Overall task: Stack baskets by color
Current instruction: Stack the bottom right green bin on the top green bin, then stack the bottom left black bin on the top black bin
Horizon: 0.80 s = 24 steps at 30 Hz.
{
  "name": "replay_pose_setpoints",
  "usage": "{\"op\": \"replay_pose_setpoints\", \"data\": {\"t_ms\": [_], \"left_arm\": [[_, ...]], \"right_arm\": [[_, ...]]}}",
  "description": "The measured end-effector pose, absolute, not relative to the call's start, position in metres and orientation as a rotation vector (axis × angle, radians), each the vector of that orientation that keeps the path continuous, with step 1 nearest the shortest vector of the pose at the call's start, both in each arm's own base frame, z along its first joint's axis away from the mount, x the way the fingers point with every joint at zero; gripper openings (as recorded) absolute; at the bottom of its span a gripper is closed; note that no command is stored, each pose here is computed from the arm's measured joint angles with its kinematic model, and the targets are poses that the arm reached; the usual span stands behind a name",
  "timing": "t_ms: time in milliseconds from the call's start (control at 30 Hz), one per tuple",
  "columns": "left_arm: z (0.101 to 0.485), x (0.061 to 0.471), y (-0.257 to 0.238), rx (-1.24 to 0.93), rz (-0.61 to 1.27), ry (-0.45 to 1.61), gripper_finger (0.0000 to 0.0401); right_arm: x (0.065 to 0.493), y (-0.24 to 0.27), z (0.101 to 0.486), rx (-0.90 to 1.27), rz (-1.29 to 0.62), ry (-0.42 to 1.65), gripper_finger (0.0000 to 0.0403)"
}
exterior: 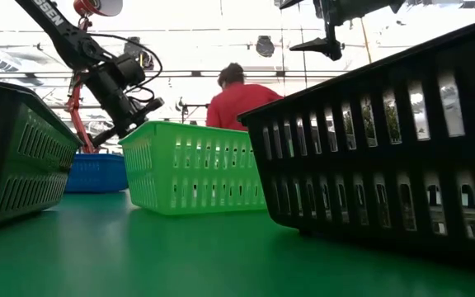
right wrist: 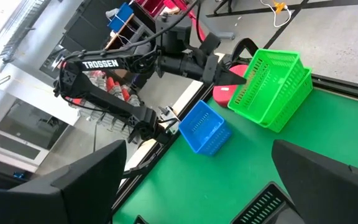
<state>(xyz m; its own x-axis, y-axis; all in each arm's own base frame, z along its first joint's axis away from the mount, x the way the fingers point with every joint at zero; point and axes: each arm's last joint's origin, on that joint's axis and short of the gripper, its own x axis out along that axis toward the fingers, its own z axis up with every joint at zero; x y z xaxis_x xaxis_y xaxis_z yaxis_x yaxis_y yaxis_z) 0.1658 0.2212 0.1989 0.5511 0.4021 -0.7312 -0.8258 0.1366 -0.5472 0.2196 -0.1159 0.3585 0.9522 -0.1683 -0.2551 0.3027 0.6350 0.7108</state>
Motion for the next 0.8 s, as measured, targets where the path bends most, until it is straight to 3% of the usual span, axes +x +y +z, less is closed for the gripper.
{"op": "replay_pose_setpoints", "data": {"t_ms": [267,600,800], "left_arm": [[0.198,0.166,0.221,-1.091,0.938,0.480,0.0060],[0.203,0.167,0.223,-1.041,0.957,0.432,0.0186],[0.220,0.170,0.223,-0.959,0.910,0.327,0.0217]], "right_arm": [[0.220,-0.116,0.358,0.848,-0.269,0.171,0.0394],[0.220,-0.116,0.358,0.863,-0.269,0.170,0.0394],[0.220,-0.115,0.357,0.889,-0.274,0.183,0.0394]]}}
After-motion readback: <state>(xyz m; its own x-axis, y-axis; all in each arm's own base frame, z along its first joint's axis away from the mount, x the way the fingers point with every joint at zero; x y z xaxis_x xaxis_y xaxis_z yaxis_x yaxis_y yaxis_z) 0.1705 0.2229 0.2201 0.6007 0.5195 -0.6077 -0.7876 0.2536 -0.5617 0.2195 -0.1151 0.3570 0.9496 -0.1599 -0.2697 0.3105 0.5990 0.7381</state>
